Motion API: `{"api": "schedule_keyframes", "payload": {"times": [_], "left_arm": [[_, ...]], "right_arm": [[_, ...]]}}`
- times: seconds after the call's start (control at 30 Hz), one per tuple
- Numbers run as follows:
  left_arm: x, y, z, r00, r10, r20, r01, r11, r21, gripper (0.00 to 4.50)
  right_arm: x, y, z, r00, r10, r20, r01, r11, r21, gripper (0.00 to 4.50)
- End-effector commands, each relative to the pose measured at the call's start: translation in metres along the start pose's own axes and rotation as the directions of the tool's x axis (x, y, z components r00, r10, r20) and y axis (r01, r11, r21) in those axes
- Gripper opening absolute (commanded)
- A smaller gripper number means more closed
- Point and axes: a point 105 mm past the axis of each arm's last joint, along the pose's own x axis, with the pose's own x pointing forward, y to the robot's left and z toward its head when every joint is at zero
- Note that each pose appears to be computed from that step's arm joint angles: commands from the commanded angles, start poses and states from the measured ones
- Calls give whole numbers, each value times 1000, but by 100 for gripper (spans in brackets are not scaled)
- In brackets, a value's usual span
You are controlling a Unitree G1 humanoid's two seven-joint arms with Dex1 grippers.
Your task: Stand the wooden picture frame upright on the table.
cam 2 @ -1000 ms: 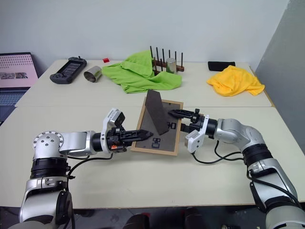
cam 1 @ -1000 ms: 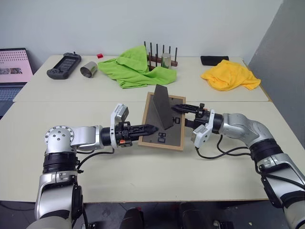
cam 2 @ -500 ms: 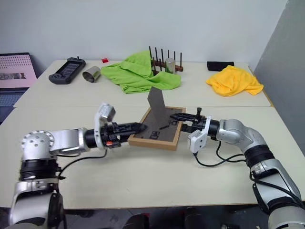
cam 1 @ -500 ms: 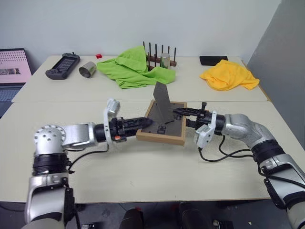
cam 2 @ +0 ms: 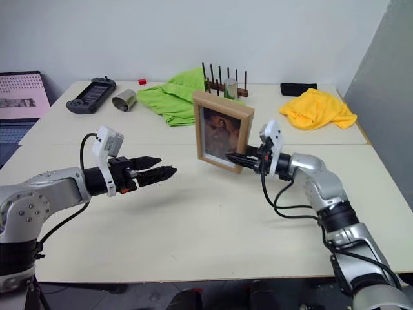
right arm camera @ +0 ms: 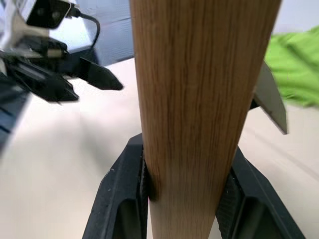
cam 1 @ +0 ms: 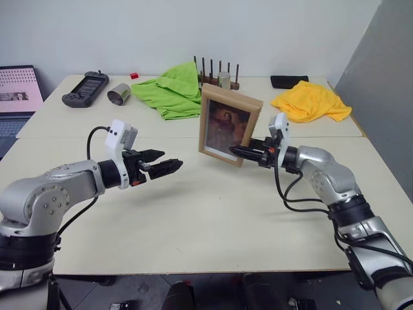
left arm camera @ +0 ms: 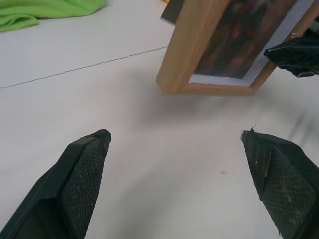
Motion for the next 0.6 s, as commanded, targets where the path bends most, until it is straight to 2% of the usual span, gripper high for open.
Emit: {"api": "schedule_keyframes", "payload": {"times": [0.03, 0.23, 0.37, 0.43, 0.5, 0.6], "left_arm": [[-7, -1, 14, 996, 29, 88, -36, 996, 76, 450], [-8, 3, -2, 997, 52, 63, -57, 995, 78, 450], [-6, 4, -2, 996, 54, 71, -59, 996, 61, 450], [-3, 8, -1, 995, 64, 83, -67, 997, 43, 450], [0, 9, -2, 995, 67, 80, -70, 997, 40, 450], [5, 8, -2, 995, 66, 75, -68, 997, 32, 450]], "right_arm": [[4, -5, -4, 999, 35, 0, -35, 995, 90, 131], [3, -19, -44, 998, -15, -66, 24, 991, 128, 131], [2, -20, -51, 998, -24, -51, 32, 987, 160, 131], [2, -20, -52, 999, -35, -41, 42, 983, 179, 201], [1, -18, -53, 999, -36, -35, 42, 981, 187, 230], [-5, -15, -54, 998, -42, -40, 49, 984, 172, 302]]}}
